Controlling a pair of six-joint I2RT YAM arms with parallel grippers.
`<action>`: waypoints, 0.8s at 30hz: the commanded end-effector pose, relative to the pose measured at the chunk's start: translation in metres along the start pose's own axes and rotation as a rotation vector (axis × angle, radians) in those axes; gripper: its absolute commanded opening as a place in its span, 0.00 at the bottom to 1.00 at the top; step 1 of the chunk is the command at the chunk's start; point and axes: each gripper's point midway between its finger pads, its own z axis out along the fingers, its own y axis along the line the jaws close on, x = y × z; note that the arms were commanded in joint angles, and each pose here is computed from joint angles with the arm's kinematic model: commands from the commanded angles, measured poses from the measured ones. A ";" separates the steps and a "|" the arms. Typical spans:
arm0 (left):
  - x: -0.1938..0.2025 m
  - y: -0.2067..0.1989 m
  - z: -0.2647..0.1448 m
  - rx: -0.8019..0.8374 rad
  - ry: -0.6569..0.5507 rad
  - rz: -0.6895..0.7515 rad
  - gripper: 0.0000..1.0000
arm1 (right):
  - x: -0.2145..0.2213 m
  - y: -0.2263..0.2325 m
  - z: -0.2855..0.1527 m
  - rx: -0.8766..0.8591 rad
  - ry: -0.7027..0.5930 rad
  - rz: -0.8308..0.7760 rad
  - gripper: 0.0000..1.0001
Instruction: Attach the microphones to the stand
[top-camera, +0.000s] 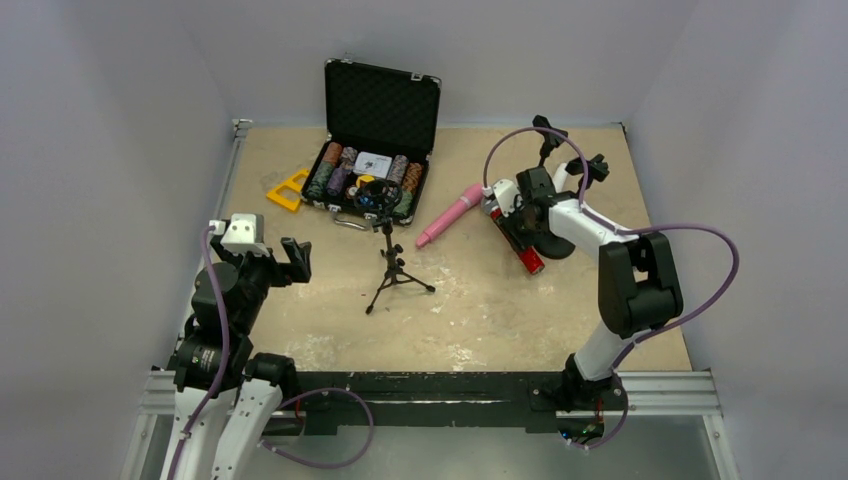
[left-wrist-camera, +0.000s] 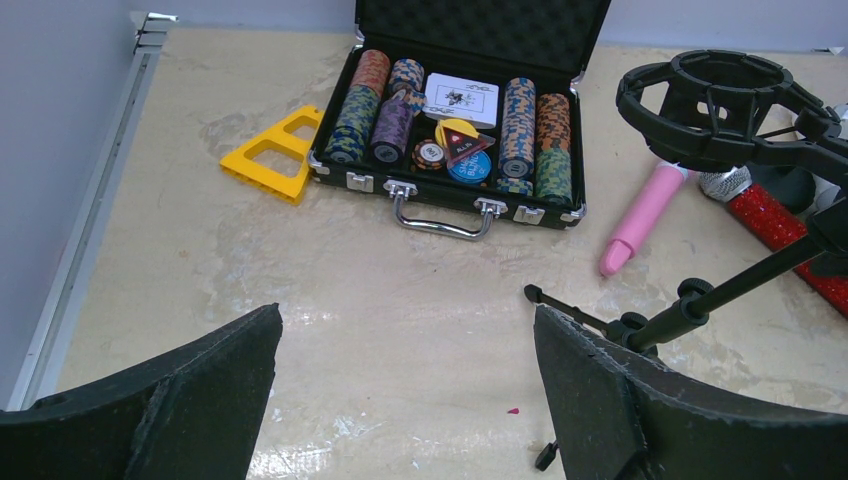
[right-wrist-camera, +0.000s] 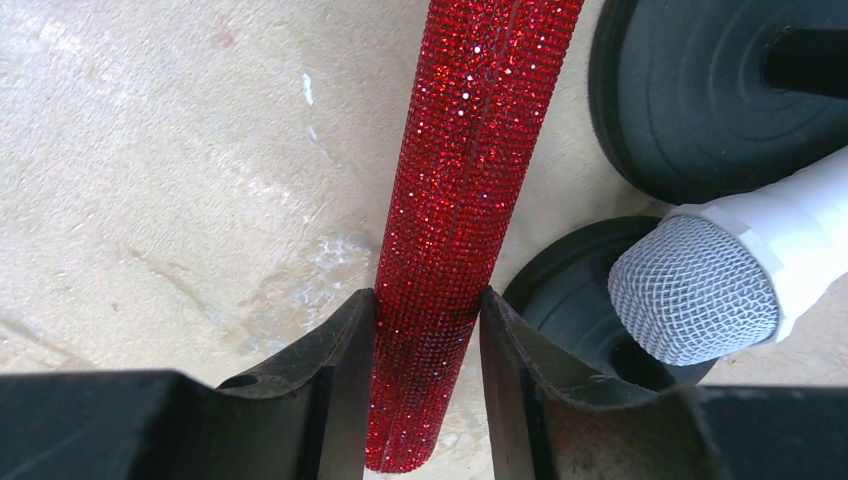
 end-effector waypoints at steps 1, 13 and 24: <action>-0.013 -0.003 0.000 0.017 -0.053 0.016 1.00 | 0.020 0.022 -0.005 -0.112 0.081 -0.017 0.28; -0.013 -0.004 0.000 0.022 -0.053 0.016 1.00 | 0.082 0.055 -0.028 -0.203 0.172 -0.101 0.27; -0.013 -0.004 0.000 0.025 -0.054 0.016 1.00 | 0.100 0.065 -0.033 -0.217 0.189 -0.103 0.36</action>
